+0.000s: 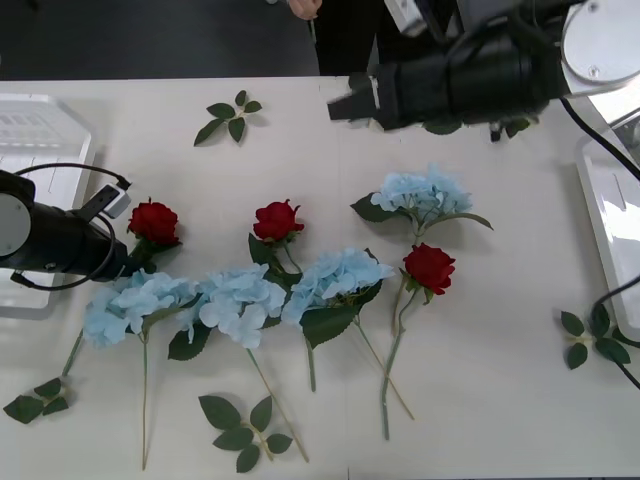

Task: Place the red flowers into the right box and the blue flowers into the left box. If a person shows an open palm, hand one flower to the person first, then continue sorting.

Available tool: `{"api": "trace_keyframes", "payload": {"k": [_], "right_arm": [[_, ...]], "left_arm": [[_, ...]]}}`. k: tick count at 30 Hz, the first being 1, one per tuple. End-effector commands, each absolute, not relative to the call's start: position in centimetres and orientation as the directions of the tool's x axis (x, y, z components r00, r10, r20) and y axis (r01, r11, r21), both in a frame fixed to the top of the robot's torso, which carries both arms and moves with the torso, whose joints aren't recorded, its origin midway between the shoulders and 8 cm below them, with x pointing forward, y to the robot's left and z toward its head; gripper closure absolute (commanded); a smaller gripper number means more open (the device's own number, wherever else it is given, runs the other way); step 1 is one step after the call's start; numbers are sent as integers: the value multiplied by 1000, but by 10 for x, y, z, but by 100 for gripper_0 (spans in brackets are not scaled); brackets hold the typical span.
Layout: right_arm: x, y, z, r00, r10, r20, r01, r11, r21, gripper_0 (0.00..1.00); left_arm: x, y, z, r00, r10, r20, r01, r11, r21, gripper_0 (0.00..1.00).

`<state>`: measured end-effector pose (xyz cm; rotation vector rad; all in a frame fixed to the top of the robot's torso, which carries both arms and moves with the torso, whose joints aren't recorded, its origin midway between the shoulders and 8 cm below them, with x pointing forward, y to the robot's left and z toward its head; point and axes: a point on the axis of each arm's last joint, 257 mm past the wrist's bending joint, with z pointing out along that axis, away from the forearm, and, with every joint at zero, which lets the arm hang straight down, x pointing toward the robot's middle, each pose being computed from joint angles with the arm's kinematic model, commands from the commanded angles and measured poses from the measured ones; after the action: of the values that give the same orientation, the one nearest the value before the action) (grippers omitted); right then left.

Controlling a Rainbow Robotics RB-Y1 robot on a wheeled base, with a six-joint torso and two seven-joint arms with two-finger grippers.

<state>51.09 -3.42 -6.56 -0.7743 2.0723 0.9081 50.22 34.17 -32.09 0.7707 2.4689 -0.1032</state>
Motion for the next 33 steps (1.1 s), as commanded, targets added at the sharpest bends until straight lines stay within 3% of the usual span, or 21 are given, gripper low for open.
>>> {"api": "trace_keyframes", "payload": {"k": [1, 7, 17, 18, 19, 21, 27, 33], "right_arm": [[462, -92, -125, -713, -257, -653, -593, 717, 366, 8], [405, -136, -182, -870, -166, -464, -355, 864, 357, 8], [376, -180, -241, -943, 59, -328, -32, 963, 267, 8], [374, -182, -248, -945, 67, -319, -14, 969, 245, 8], [373, -185, -254, -947, 73, -314, 3, 976, 218, 7], [371, -185, -264, -946, 80, -314, 22, 983, 184, 6], [377, -185, -298, -936, 31, -351, 24, 999, 25, 2], [390, -171, -321, -929, 77, -361, 71, 997, 32, 3]], "left_arm": [[521, 330, -308, -652, 538, -534, 568, 813, 127, 0], [518, 330, -317, -655, 549, -519, 573, 809, 133, 0], [528, 325, -333, -660, 552, -510, 566, 811, 146, 0], [529, 323, -333, -658, 554, -511, 568, 810, 147, 23], [529, 324, -333, -658, 554, -510, 567, 810, 149, 61], [529, 324, -333, -657, 555, -510, 568, 810, 149, 100], [534, 325, -330, -637, 569, -521, 572, 801, 175, 100], [536, 326, -329, -626, 577, -524, 578, 795, 186, 100]]}}
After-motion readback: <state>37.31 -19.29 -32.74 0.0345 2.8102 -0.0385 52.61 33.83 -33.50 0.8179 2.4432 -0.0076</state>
